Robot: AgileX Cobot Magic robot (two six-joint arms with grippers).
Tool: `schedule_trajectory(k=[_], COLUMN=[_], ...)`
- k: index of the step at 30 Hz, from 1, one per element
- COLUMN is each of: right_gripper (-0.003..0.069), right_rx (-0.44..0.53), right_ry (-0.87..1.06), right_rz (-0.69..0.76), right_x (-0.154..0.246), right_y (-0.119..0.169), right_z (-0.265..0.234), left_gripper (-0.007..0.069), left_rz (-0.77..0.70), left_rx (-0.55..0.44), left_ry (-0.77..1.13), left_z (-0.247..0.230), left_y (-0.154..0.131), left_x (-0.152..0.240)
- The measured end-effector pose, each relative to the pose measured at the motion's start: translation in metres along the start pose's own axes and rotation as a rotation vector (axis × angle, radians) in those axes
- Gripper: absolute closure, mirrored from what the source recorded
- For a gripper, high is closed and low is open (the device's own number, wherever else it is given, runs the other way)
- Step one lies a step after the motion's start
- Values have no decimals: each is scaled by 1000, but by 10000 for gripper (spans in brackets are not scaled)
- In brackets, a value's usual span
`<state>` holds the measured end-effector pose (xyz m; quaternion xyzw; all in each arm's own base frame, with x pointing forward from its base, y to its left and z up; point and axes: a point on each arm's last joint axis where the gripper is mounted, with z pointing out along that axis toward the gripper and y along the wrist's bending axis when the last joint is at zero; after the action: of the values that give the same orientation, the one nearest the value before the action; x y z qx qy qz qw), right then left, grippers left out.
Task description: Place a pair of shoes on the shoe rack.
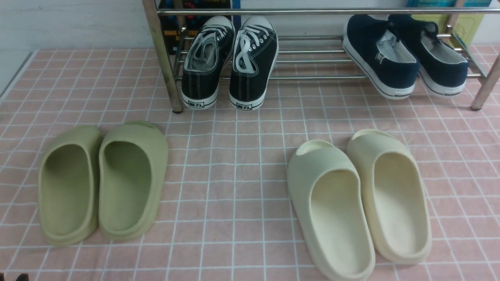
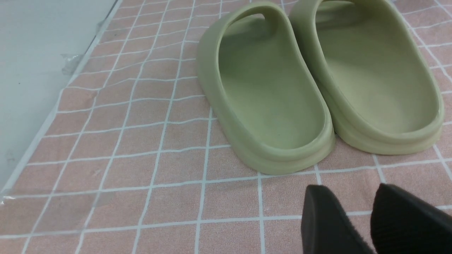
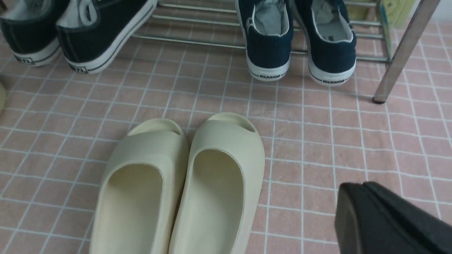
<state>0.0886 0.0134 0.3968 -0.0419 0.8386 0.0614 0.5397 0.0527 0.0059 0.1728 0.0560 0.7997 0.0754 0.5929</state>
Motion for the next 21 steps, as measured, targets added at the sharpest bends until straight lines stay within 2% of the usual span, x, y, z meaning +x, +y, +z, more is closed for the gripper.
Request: schedule_trajectory(k=[9,13,18,21], right_gripper=[678,678,678,678], right_rx=[-23,0,-33,-43], right_ry=[37,40,35,34], right_rz=[29,6,31,-7], right_x=[27,27,26,27], right_y=[2,-1,2,3], right_z=[5,5,5,5], left_gripper=[387,387,387,387], left_rz=[5,6,6,6], left_rx=[-2,-3,-3,-3], left_ry=[0,1,1,1], left_z=[0,0,0,0], left_y=[0,0,0,0], left_x=[0,0,0,0])
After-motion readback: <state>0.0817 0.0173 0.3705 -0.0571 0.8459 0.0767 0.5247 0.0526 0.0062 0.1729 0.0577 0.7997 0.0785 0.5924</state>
